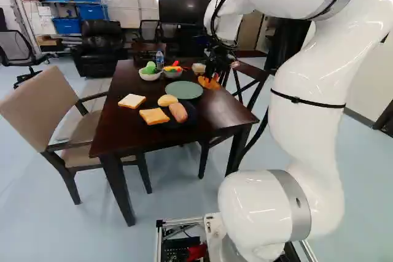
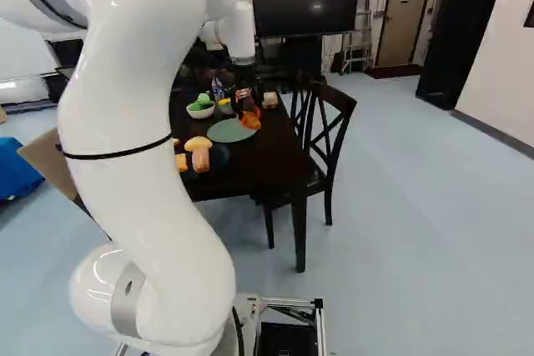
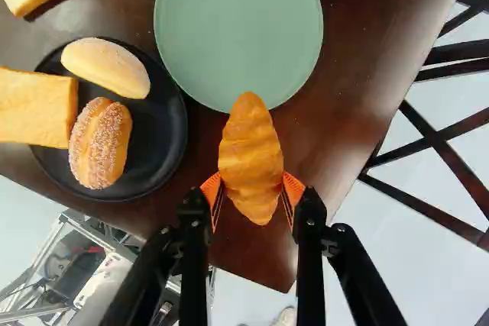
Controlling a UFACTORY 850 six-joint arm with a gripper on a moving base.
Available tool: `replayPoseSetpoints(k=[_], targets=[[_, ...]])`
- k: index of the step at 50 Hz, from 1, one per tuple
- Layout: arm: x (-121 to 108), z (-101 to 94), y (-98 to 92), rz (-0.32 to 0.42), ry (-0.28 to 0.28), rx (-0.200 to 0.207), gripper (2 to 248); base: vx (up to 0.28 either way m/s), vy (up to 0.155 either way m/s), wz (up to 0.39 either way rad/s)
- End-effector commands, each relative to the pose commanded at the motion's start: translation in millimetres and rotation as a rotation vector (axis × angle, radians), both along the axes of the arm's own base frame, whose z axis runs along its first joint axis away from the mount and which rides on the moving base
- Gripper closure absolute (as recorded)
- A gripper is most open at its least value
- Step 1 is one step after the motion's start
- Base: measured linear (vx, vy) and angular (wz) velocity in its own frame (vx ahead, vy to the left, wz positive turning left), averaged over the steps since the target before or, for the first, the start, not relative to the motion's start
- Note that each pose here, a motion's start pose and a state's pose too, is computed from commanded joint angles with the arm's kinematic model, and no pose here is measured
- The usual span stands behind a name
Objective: Move the croissant to the empty plate
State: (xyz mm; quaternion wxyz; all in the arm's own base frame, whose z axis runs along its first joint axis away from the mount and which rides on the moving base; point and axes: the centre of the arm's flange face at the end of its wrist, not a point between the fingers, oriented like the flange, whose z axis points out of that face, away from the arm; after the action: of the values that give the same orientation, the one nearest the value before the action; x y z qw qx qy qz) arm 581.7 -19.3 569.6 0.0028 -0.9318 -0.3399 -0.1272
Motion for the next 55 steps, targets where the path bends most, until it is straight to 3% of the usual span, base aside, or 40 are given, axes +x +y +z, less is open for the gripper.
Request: replayPoseSetpoints(k=[31, 55], targets=[[48, -2.4, 21.1, 0.033, 0.058, 0.034, 129, 0.0, 0.0, 0.0], [80, -3.3, 39.1, 0.077, 0.028, 0.006, 129, 0.0, 0.0, 0.0]])
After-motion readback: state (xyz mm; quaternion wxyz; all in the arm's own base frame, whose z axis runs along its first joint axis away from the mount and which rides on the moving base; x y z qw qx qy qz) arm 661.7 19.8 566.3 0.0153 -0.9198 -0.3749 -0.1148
